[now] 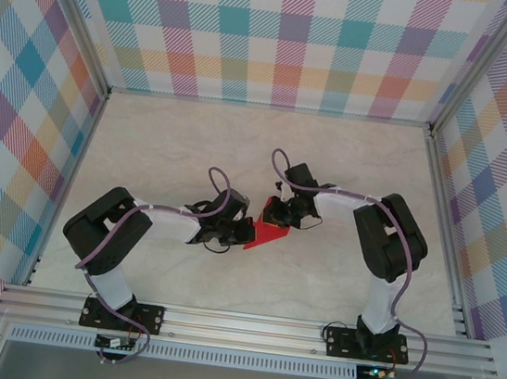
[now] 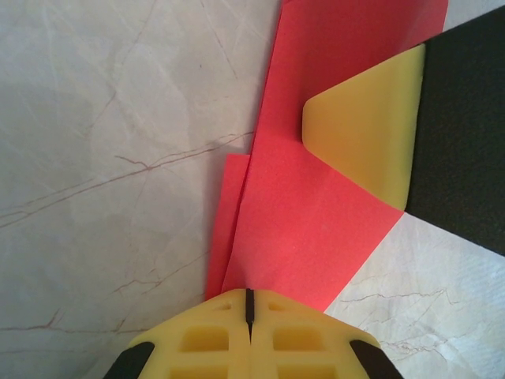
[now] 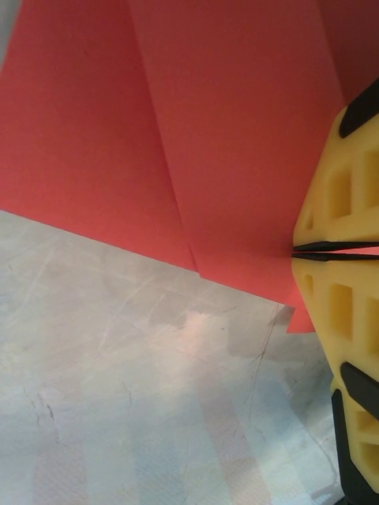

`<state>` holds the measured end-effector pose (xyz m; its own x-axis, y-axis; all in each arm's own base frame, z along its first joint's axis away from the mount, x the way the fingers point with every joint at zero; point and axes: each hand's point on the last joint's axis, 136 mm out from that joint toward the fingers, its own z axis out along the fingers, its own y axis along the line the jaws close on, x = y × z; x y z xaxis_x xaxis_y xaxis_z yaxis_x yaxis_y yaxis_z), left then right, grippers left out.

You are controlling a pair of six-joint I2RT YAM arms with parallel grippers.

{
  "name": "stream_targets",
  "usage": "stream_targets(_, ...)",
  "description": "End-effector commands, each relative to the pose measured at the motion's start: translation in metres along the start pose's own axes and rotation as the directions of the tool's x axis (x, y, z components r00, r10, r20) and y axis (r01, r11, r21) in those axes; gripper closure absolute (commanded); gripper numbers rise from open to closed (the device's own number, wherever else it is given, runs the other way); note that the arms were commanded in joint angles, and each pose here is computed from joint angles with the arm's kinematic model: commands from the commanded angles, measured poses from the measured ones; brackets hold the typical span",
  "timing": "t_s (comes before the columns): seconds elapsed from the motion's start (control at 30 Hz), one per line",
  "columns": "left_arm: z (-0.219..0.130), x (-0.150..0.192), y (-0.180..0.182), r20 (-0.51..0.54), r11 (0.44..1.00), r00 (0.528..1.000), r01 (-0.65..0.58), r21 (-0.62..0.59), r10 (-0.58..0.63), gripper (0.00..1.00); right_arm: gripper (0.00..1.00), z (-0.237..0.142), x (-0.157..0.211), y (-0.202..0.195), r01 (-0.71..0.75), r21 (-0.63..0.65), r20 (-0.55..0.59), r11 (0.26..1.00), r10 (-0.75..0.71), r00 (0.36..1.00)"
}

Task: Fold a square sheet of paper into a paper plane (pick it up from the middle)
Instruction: Fourth fold the wing at the center of the table.

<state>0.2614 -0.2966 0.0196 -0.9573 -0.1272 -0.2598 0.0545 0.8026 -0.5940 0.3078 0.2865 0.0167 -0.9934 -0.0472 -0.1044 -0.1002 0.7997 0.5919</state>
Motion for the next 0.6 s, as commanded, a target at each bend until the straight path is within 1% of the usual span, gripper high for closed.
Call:
stream_targets(0.0, 0.007, 0.040, 0.044, -0.145, 0.988, 0.989, 0.001, -0.153, -0.024, 1.00, 0.88, 0.004, -0.015, -0.011, 0.050, -0.006, 0.021, 0.999, -0.050, 0.999)
stream_targets(0.27, 0.006, 0.048, 0.051, -0.168, 0.986, 0.985, -0.004, -0.166, -0.024, 1.00, 0.88, -0.011, -0.043, -0.023, 0.075, -0.005, 0.084, 0.997, -0.074, 0.994)
stream_targets(0.57, 0.006, 0.049, 0.051, -0.172, 0.986, 0.985, -0.003, -0.165, -0.026, 1.00, 0.88, -0.028, -0.073, -0.057, 0.012, 0.020, 0.141, 1.000, -0.015, 0.990)
